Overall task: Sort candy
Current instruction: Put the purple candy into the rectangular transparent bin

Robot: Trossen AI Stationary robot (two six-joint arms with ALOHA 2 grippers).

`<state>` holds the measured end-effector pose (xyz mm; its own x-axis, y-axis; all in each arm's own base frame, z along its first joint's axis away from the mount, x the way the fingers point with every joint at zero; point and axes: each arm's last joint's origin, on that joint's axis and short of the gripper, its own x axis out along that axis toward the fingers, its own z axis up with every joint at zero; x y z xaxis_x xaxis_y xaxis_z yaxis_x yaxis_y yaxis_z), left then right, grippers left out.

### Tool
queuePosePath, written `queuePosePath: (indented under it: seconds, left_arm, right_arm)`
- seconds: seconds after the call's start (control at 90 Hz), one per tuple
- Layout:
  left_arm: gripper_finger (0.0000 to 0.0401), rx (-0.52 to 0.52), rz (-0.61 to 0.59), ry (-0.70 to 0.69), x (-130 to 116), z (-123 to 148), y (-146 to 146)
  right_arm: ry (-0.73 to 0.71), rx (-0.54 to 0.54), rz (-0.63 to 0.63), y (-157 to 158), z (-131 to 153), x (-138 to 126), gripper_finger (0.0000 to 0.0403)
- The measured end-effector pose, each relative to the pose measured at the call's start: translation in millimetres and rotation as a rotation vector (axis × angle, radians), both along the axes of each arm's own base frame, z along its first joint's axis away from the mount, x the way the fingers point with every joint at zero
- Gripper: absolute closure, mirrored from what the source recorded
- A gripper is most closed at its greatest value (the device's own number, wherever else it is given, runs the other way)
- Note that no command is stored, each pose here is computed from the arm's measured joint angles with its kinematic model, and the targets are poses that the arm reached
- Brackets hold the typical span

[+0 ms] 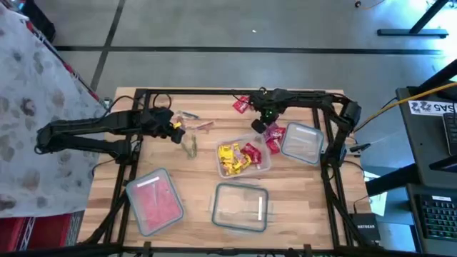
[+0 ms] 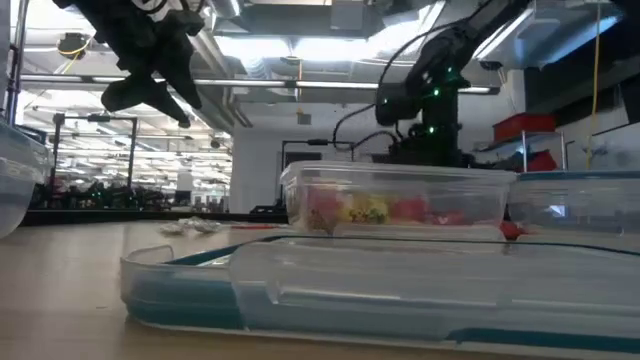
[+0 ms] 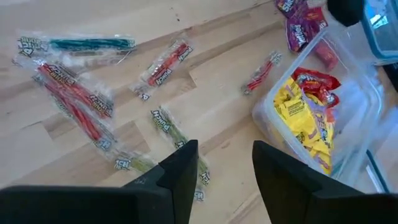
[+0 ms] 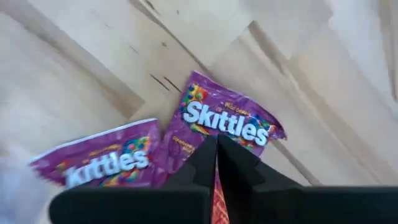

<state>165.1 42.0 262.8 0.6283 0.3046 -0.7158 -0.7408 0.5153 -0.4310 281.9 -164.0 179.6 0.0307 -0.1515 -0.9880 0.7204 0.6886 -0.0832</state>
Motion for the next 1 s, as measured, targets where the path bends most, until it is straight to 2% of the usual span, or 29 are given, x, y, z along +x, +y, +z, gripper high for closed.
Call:
queuePosePath:
  seconds: [0.167, 0.322, 0.411, 0.522, 0.633, 0.856, 1.0]
  left_arm:
    - [0.0265, 0.000, 0.000, 0.000, 0, 0, 0]
    - [0.0265, 0.000, 0.000, 0.000, 0, 0, 0]
    - [0.0265, 0.001, 0.000, 0.000, 0, 0, 0]
    - [0.0265, 0.001, 0.000, 0.000, 0, 0, 0]
    - [0.0265, 0.000, 0.000, 0.000, 0, 0, 0]
    - [0.0265, -0.005, 0.002, -0.001, 0, 0, 0]
    - [0.0265, -0.007, -0.003, -0.002, 0, 0, -1]
  right_arm:
    - [-0.068, -0.032, -0.001, 3, 23, -5, 0.0403]
    - [-0.128, -0.016, 0.000, 7, 36, -9, 0.0403]
    - [-0.128, 0.008, -0.077, 6, 35, -10, 0.0403]
    - [-0.078, 0.045, -0.108, 2, 23, -11, 0.0396]
    - [0.022, 0.041, -0.087, -1, 8, -12, 0.0360]
    - [0.098, 0.059, -0.060, -5, -17, -6, 0.0243]
    - [0.138, 0.095, -0.057, -7, -35, -2, 0.0222]
